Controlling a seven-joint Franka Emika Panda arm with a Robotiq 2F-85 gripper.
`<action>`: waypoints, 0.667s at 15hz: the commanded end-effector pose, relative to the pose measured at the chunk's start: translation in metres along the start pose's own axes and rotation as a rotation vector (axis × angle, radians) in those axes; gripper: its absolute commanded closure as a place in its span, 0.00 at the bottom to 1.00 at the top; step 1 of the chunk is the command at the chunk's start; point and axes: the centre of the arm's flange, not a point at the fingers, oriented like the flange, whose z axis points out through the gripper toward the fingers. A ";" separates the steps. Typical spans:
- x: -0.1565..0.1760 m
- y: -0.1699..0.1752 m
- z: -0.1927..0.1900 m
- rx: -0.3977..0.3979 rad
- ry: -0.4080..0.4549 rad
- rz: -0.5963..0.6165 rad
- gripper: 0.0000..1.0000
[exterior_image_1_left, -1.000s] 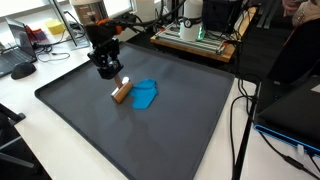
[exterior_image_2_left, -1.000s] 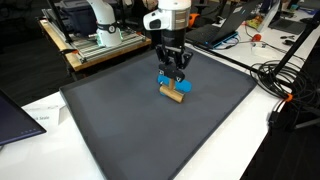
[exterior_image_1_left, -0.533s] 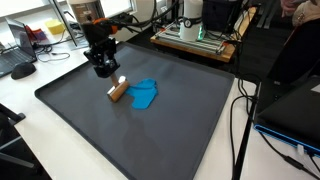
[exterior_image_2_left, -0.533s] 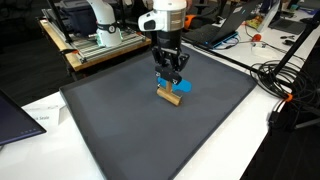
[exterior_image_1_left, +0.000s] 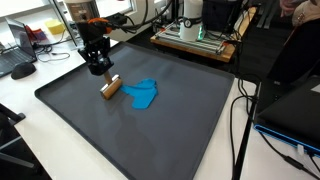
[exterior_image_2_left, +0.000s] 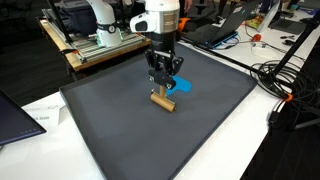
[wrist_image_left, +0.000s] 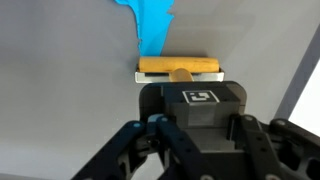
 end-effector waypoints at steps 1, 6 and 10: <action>0.024 0.007 0.068 -0.033 0.070 -0.034 0.78; 0.040 0.011 0.059 -0.020 0.111 -0.056 0.78; 0.036 0.013 0.031 -0.004 0.113 -0.057 0.78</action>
